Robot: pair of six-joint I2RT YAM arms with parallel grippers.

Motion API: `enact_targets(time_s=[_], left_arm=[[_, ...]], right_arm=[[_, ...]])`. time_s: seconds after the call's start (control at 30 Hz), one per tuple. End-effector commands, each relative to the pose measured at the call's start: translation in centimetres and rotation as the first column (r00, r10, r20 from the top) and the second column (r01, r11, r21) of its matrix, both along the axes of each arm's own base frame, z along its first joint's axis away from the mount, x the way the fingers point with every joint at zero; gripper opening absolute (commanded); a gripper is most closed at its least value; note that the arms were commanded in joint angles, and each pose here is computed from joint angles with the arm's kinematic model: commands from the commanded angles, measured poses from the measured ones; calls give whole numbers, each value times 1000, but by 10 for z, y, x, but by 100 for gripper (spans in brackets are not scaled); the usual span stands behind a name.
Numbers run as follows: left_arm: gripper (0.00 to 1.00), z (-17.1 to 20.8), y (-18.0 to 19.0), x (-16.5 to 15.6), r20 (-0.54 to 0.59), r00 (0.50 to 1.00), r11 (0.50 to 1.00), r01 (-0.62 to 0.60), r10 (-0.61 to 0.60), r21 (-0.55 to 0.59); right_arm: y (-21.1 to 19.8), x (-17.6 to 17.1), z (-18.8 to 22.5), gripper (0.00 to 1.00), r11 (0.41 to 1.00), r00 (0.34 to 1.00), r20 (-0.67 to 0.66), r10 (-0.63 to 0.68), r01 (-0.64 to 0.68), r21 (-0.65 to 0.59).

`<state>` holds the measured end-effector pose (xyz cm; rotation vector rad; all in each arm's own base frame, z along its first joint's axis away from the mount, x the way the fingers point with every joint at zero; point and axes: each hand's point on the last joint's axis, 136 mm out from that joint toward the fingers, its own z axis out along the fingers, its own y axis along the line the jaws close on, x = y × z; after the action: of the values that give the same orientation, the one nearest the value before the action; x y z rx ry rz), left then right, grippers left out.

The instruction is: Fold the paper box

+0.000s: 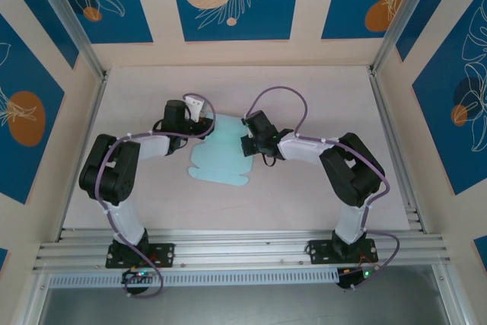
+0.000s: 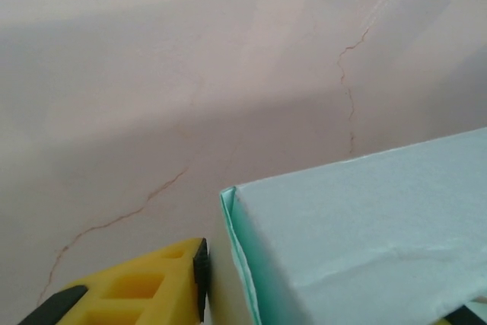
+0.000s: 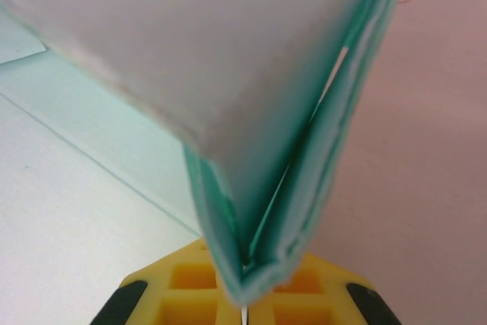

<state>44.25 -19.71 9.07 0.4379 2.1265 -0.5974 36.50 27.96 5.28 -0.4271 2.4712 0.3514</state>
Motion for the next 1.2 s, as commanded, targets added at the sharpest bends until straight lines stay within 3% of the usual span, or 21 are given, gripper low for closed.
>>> enact_targets(time_s=[0.0,0.3,0.4,0.5,0.9,1.17], left_arm=[[30,-7,3,-3,-13,1000,1000,-8,8,-3],[18,-34,19,-6,-31,993,961,-106,117,255],[9,-39,27,-5,-47,979,934,-174,198,312],[9,-41,39,-6,-66,956,907,-249,287,340],[12,-37,64,-15,-105,872,762,-352,478,544],[11,-32,60,-41,-245,846,748,-239,474,619]], right_arm=[[1,-15,-12,8,999,997,-55,46,-47,-19],[4,-14,-5,8,1000,995,-95,0,-1,-15],[5,-15,-3,8,999,992,-126,-34,29,-40],[4,-18,0,8,994,983,-163,-83,70,-87],[5,-30,18,8,966,919,-325,-223,163,-202],[-1,-46,29,8,960,879,-421,-225,126,-250]])
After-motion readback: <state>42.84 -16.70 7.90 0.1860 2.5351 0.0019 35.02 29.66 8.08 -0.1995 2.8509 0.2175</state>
